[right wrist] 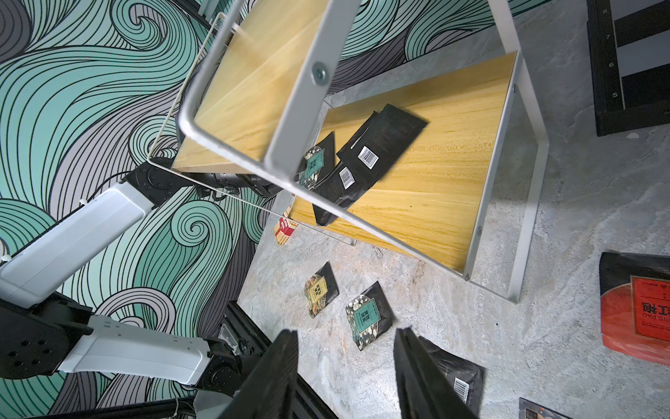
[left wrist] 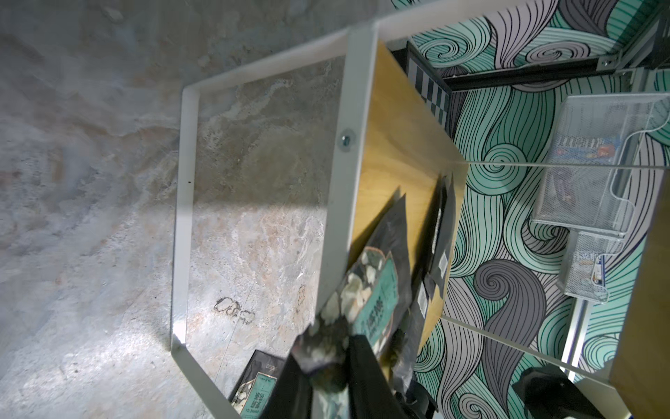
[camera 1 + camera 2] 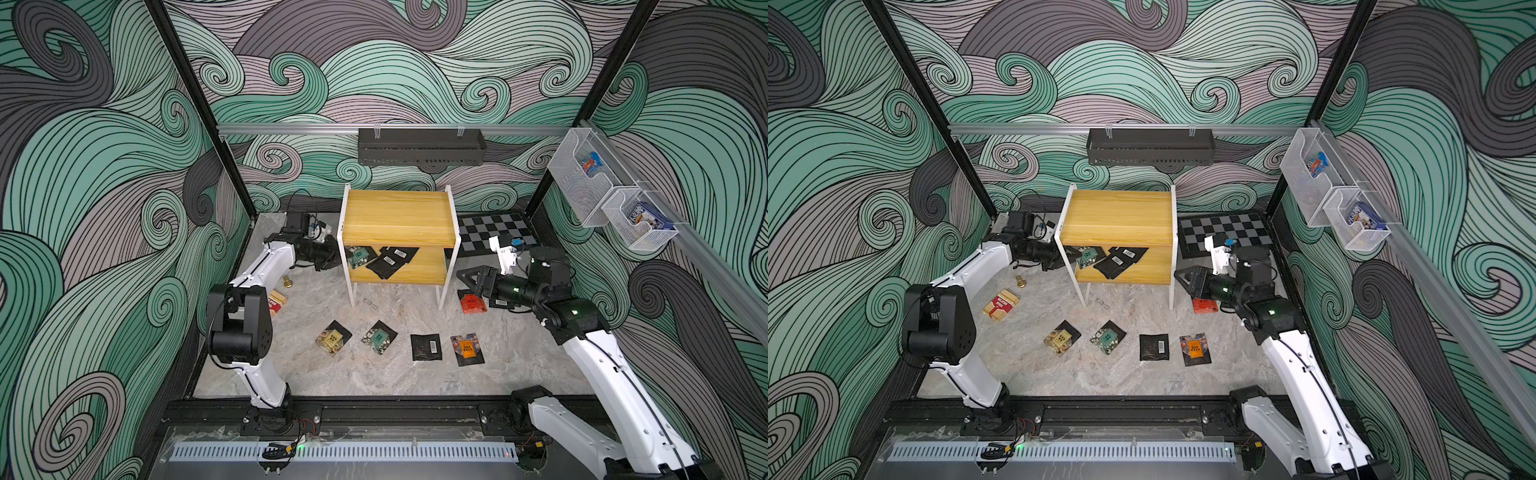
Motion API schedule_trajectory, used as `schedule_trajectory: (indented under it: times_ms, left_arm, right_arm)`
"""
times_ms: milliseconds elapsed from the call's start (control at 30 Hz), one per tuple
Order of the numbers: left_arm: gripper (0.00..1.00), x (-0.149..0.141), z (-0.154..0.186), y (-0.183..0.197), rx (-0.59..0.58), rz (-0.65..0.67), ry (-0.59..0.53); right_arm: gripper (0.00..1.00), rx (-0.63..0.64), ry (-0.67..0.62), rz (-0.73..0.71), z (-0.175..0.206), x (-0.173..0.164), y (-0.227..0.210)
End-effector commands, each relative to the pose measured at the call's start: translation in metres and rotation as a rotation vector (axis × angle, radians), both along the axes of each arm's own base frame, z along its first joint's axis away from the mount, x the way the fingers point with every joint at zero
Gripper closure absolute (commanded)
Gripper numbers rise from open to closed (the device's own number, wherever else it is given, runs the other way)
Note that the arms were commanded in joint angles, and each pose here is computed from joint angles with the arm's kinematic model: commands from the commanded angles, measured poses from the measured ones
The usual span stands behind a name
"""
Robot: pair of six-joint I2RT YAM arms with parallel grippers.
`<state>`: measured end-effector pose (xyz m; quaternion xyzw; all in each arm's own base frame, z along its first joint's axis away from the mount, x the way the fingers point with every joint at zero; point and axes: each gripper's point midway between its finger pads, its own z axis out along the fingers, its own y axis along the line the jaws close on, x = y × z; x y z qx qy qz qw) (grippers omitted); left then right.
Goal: Remove the tea bags from the shelf
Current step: Pick up the tea bag from the shelf.
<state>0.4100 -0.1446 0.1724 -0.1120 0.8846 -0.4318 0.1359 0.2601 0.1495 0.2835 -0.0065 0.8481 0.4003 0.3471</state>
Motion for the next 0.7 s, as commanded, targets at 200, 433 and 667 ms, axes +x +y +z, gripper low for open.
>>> schedule_trajectory:
  times_ms: [200, 433, 667]
  left_arm:
    - [0.99, -0.003, 0.021, 0.020, 0.019, 0.044, -0.033]
    - [1.00, -0.006, 0.038, 0.042, 0.003, 0.107, -0.067]
    - [1.00, -0.018, 0.054, 0.075, -0.011, 0.214, -0.107]
  right_arm:
    - [0.53, 0.002, -0.011, 0.008, 0.001, 0.003, 0.003]
    - [0.52, 0.001, -0.017, 0.008, 0.001, 0.003, 0.002]
    - [0.52, -0.001, -0.025, 0.009, 0.002, 0.002, 0.002]
